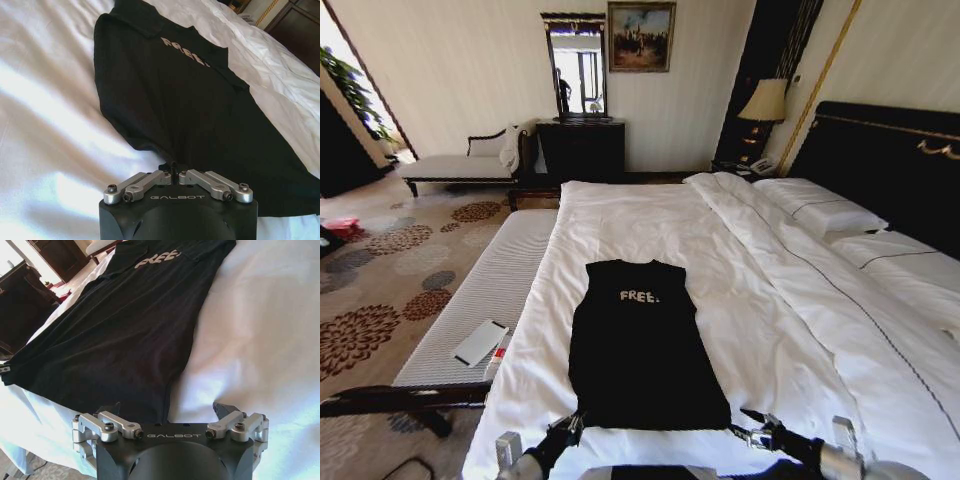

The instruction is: Fold the clothes on the bed.

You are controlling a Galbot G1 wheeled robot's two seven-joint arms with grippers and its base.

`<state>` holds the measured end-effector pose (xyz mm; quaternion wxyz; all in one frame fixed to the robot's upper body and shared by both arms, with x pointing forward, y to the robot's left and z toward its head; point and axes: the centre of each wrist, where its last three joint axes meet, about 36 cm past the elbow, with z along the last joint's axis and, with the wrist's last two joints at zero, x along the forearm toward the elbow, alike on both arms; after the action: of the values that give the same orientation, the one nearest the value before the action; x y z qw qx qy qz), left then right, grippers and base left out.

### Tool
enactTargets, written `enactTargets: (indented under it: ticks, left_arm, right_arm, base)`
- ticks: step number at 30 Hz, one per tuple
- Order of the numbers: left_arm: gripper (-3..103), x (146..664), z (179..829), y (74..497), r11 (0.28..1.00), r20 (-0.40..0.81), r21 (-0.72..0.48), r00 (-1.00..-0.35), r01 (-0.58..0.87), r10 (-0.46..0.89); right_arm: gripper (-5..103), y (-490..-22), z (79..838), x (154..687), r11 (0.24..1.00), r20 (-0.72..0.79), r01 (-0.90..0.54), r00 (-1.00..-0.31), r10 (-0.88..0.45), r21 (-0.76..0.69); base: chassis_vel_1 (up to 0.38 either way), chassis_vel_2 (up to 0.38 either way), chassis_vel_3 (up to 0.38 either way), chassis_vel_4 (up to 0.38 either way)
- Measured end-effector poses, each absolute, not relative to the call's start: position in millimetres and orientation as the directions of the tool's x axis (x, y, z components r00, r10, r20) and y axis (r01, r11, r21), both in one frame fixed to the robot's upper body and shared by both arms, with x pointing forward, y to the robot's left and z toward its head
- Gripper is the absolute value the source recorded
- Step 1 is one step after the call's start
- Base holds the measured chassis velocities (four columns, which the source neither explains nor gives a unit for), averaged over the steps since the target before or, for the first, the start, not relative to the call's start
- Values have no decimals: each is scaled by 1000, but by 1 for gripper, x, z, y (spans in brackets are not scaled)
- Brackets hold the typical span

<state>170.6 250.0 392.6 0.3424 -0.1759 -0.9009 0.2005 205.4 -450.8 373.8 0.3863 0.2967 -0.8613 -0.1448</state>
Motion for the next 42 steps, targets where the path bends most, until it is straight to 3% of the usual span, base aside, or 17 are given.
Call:
enactTargets:
  ticks: [3,8,11,13,17,19,21,22,23,26,28,32,33,34,42]
  left_arm:
    - [2,171,393,250,857,547,-482,-702,181,456]
    - [2,173,393,248,856,544,-483,-704,181,456]
    - [2,174,394,248,856,545,-485,-703,180,456]
    - [2,173,394,247,856,545,-485,-703,179,456]
    - [2,174,393,247,855,543,-487,-705,178,456]
    - [2,175,393,247,856,542,-486,-706,179,455]
    - [2,178,394,248,857,537,-483,-711,181,453]
    - [2,178,394,248,857,537,-483,-711,181,453]
    - [2,180,394,249,857,535,-482,-714,182,452]
    - [2,182,393,249,859,534,-478,-716,184,450]
    - [2,185,391,249,862,531,-469,-720,190,447]
    - [2,187,392,250,863,529,-466,-720,194,448]
    - [2,186,391,250,864,531,-462,-719,198,449]
    - [2,186,390,250,865,532,-461,-718,199,449]
    - [2,183,389,250,867,531,-459,-721,197,445]
  right_arm:
    - [103,-450,373,207,782,581,-400,-523,-623,478]
    - [98,-451,370,207,783,591,-399,-514,-622,477]
    - [85,-450,369,210,779,591,-405,-508,-627,478]
    - [85,-450,369,211,778,590,-407,-506,-629,479]
    - [63,-449,369,213,771,589,-420,-497,-637,479]
    - [63,-450,369,213,770,590,-421,-496,-638,479]
    - [52,-450,369,211,768,593,-425,-488,-640,479]
    - [52,-450,369,211,768,593,-425,-488,-640,479]
    - [41,-450,368,209,769,594,-425,-489,-639,478]
    - [36,-449,366,207,771,591,-420,-496,-636,478]
    - [25,-446,363,203,771,583,-411,-504,-637,487]
    - [20,-442,364,202,767,575,-412,-507,-642,492]
    - [8,-442,365,202,766,573,-414,-508,-643,492]
    - [3,-442,365,202,766,573,-414,-508,-643,492]
    - [0,-441,366,196,750,560,-429,-499,-662,504]
  base:
    - [0,0,0,0]
    - [0,0,0,0]
    - [0,0,0,0]
    - [0,0,0,0]
    - [0,0,0,0]
    - [0,0,0,0]
    - [0,0,0,0]
    - [0,0,0,0]
    - [0,0,0,0]
    - [0,0,0,0]
    - [0,0,0,0]
    - [0,0,0,0]
    - [0,0,0,0]
    - [0,0,0,0]
    - [0,0,0,0]
